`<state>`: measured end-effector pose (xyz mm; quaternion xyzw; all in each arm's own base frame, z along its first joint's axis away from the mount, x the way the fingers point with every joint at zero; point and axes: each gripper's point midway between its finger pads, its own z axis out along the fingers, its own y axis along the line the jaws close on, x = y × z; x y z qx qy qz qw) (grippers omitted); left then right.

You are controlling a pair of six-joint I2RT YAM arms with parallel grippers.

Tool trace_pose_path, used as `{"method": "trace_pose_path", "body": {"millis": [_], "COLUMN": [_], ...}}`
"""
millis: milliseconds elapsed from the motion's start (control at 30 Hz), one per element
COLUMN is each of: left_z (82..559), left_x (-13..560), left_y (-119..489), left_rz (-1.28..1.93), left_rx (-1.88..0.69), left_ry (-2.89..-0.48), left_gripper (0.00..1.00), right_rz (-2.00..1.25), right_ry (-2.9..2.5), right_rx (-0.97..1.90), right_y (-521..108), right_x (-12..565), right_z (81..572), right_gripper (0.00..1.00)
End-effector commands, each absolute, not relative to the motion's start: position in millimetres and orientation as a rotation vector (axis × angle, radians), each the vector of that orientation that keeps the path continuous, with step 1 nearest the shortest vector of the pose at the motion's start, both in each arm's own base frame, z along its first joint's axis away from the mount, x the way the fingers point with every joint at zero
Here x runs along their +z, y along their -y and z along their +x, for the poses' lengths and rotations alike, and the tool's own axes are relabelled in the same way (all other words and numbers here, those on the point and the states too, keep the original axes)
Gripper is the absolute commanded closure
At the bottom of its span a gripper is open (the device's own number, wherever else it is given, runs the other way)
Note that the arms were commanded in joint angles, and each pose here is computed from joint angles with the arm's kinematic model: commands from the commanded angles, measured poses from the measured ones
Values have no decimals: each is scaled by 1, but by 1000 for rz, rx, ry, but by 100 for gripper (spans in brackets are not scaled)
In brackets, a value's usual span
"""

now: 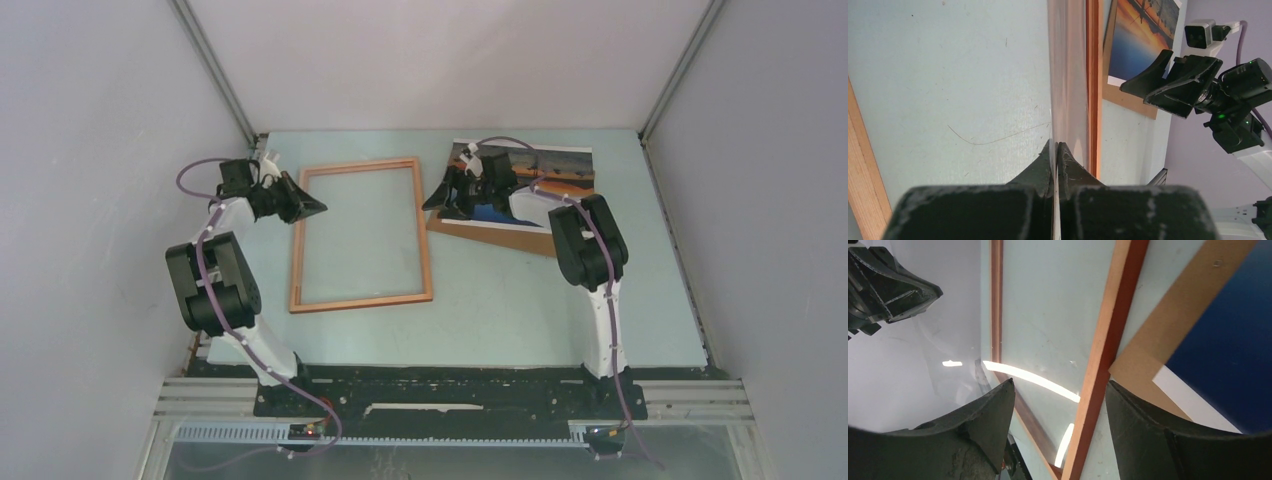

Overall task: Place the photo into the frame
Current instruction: Place the photo frame item in the photo frame.

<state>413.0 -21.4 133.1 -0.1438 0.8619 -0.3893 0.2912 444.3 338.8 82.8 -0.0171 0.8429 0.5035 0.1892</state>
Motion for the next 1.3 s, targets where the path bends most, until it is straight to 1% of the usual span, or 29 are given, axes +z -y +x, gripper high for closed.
{"method": "trace_pose_path", "body": {"millis": [0,500,867,1100,1267], "left_z": [418,406,422,432,437], "left_x": [151,170,171,159,158], "left_y": [24,34,40,37,36], "left_rz": [-282,-198,-222,-300,-326], "left_rx": [-1021,-1007,-1043,-1050,-1055], "left_ry": [-2260,-2215,-2216,-2253,-2276], "left_gripper": [100,100,100,100,95], "right_rz": [-66,-57,-54,-56,-50], "right_ry": [-2321,-2301,-2296,-2297,-2309], "right_rx": [1380,1438,1443,1455,1458], "right_y": [-324,-328,-328,-331,-334], "right_x": [98,93,93,92,86], "right_z": [449,451,451,450,451], "right_gripper": [26,27,27,28,28]}}
